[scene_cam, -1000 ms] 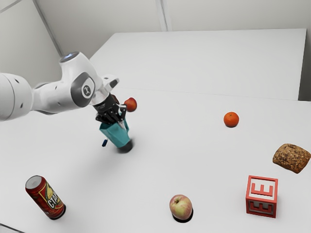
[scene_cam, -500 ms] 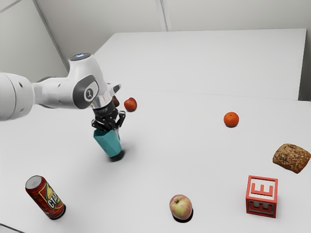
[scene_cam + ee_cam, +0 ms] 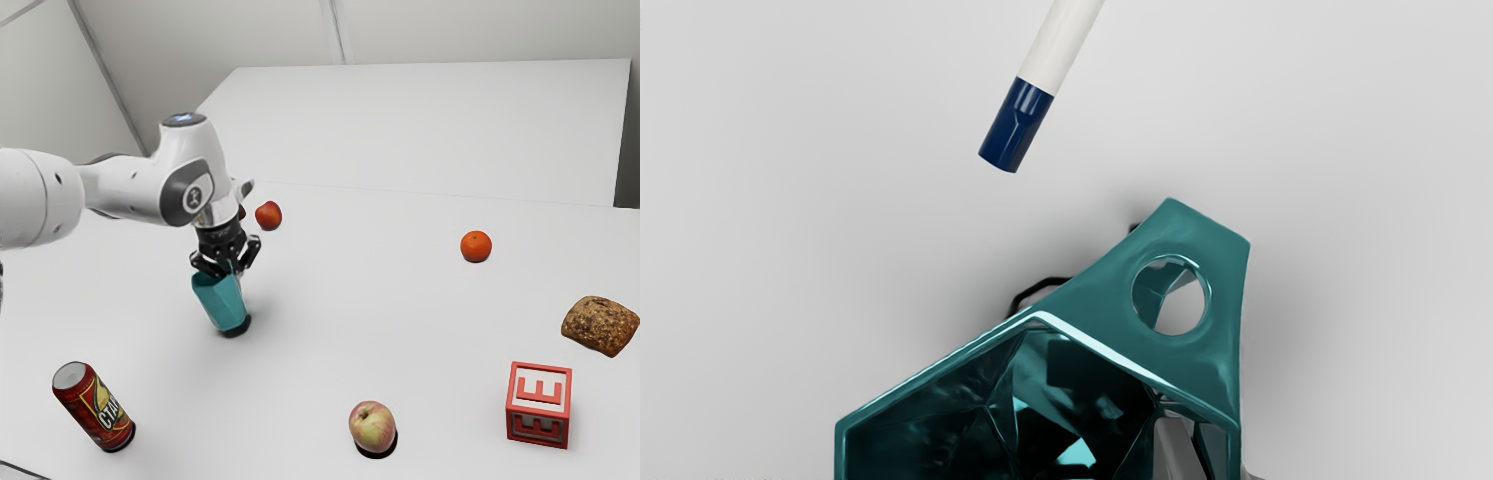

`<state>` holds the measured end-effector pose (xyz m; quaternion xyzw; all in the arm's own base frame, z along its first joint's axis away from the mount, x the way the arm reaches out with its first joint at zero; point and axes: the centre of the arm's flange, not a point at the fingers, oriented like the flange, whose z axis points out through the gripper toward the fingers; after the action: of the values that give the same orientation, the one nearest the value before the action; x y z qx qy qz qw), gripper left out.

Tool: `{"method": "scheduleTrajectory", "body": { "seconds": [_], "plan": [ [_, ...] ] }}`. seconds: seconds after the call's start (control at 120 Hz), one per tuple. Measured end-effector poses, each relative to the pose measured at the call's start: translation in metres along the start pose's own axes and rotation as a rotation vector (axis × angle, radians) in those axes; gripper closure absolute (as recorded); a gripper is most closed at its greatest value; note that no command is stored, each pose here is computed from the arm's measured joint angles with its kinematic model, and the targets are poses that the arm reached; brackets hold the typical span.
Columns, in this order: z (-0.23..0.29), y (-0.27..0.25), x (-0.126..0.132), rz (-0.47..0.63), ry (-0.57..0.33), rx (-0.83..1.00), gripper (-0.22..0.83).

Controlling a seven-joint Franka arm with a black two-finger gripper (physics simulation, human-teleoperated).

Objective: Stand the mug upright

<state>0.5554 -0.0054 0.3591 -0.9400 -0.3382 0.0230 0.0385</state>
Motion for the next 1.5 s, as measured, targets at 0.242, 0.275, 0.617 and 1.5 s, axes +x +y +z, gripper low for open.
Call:
{"method": "scheduleTrajectory", "body": {
  "seconds": [0.242, 0.275, 0.617, 1.5],
  "plan": [
    [0.015, 0.008, -0.002, -0.023, -0.007, 0.038, 0.79],
    [0.015, 0.008, -0.002, -0.025, -0.005, 0.042, 0.79],
    [0.016, 0.014, -0.002, -0.041, 0.006, 0.051, 0.33],
    [-0.042, 0.013, 0.011, -0.062, 0.035, -0.001, 0.01]
  ]
}}
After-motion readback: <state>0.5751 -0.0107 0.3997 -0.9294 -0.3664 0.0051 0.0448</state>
